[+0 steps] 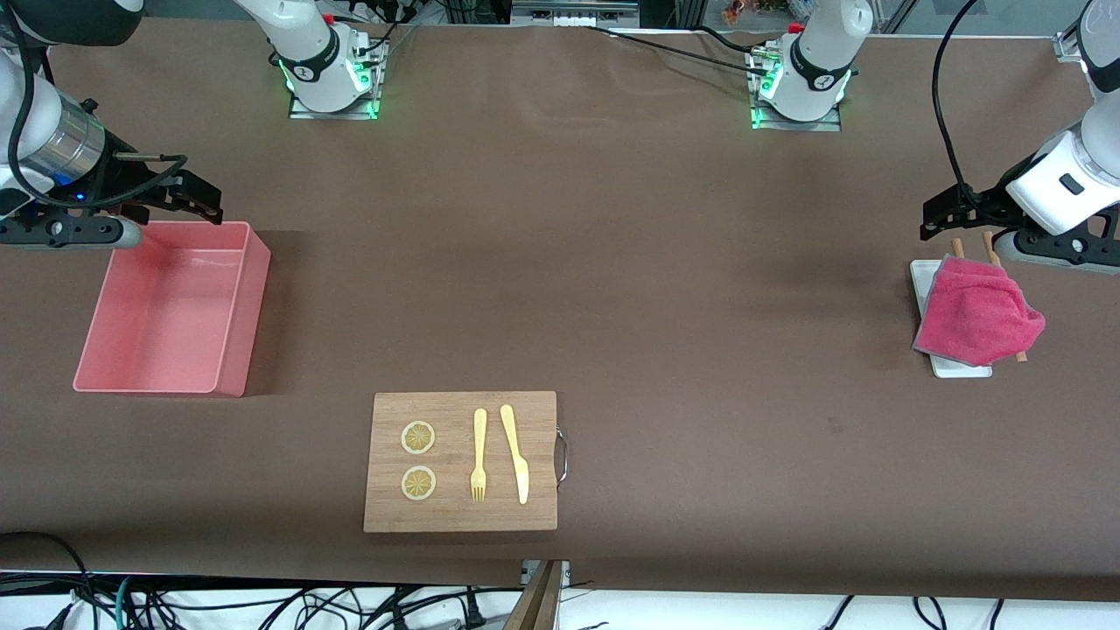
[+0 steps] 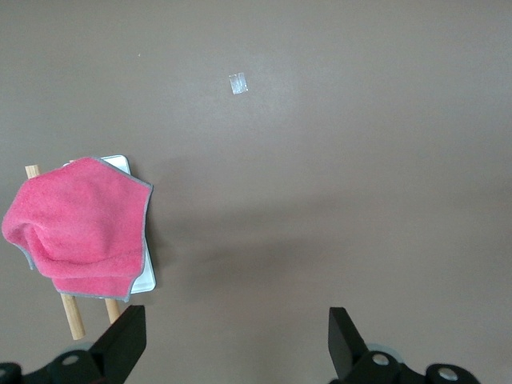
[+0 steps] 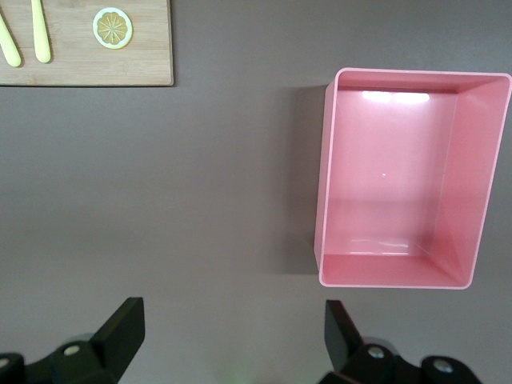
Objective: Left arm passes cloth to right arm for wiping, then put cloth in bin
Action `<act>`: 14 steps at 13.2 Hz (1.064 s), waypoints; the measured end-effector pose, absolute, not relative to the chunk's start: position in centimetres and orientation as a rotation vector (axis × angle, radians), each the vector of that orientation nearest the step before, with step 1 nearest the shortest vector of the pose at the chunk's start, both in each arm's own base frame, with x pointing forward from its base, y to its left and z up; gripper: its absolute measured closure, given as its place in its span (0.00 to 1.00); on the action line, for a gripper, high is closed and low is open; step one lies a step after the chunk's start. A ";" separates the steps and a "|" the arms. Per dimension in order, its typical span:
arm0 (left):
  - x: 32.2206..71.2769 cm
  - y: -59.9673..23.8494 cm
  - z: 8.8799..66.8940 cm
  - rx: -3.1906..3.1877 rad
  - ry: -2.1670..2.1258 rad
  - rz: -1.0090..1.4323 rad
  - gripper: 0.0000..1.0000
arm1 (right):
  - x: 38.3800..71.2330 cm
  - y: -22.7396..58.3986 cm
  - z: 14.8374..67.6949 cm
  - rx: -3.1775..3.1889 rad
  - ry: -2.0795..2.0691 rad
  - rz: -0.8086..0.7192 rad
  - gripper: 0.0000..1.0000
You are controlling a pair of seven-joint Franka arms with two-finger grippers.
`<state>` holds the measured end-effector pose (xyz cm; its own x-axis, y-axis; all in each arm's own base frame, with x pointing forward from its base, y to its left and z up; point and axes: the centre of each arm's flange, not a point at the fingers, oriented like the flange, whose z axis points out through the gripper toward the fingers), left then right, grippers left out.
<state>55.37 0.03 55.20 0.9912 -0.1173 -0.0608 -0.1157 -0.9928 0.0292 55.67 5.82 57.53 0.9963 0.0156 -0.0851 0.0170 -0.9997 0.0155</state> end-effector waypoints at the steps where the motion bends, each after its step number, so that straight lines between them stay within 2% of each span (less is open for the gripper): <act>1: 55.4 0.0 55.2 3.109 -0.182 -0.098 0.00 | 55.7 5.8 57.5 3.122 0.024 -0.133 0.00; 14: 55.3 -0.2 55.2 3.108 -0.190 -0.104 0.00 | 55.7 5.5 57.5 3.123 0.016 -0.134 0.00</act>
<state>55.33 -0.24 55.16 0.9904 -0.1222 -0.0648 -0.1205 -0.9923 0.0297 55.70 5.49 57.51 0.9963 0.0097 -0.0858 0.0110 -0.9998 0.0156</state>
